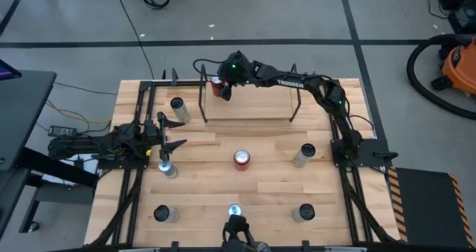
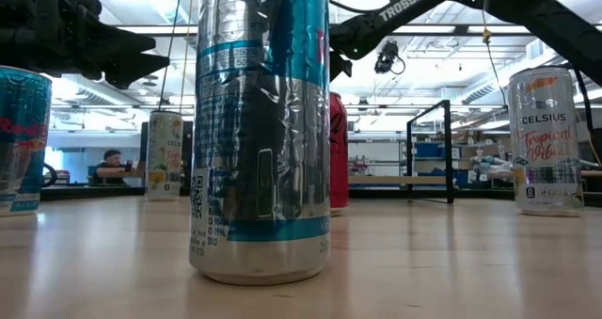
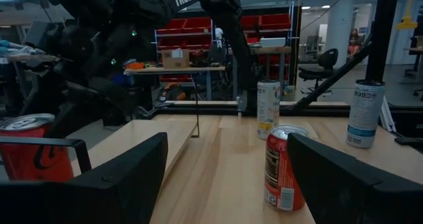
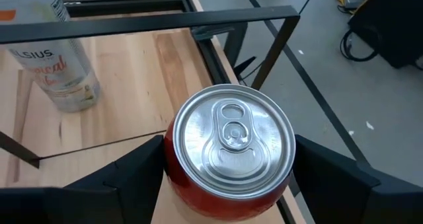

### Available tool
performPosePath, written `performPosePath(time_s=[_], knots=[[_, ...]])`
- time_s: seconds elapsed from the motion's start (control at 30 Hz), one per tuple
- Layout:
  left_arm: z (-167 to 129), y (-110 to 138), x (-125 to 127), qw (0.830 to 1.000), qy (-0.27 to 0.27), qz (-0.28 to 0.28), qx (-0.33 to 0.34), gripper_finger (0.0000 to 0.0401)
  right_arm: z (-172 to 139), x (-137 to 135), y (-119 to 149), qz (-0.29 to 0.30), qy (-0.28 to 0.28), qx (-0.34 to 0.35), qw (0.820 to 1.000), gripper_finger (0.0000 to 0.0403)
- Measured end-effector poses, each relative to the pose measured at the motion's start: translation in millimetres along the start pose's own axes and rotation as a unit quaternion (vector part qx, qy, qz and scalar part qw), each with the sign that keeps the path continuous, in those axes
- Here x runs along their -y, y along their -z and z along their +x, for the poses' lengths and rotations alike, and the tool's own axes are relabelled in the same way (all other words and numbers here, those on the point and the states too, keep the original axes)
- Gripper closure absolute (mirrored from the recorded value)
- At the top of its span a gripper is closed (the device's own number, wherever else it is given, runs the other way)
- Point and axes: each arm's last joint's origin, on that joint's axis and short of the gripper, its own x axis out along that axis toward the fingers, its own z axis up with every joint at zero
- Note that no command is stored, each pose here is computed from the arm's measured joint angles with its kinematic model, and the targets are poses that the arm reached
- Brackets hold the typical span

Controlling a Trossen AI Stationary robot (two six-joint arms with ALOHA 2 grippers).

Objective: Place canned beverage on shelf
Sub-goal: Put the right red soda can on the shelf, then put the left white yellow soda can on the shelf

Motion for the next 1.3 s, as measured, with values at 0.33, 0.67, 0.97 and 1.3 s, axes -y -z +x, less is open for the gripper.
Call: performPosePath(time_s=[0.33, 0.67, 0.97, 1.3], knots=[[0.0, 0.0, 0.0, 1.000, 0.000, 0.000, 0.000, 0.0085, 0.0, 3.5, 1.2, 0.025, -0.003, -0.001, 1.000, 0.0087], [0.0, 0.1, 0.0, 1.000, 0.000, 0.000, 0.000, 0.0085, -0.1, 3.0, 0.7, 0.024, -0.015, 0.003, 1.000, 0.0058], [0.0, 0.1, 0.0, 1.000, 0.000, 0.001, 0.000, 0.0085, -0.1, 3.2, -0.3, 0.024, -0.015, 0.008, 1.000, 0.0022], [-0.7, -12.2, -0.6, 1.000, -0.001, 0.012, 0.016, 0.0085, -19.3, 6.9, -36.0, 0.020, -0.011, 0.042, 0.999, 0.0008]])
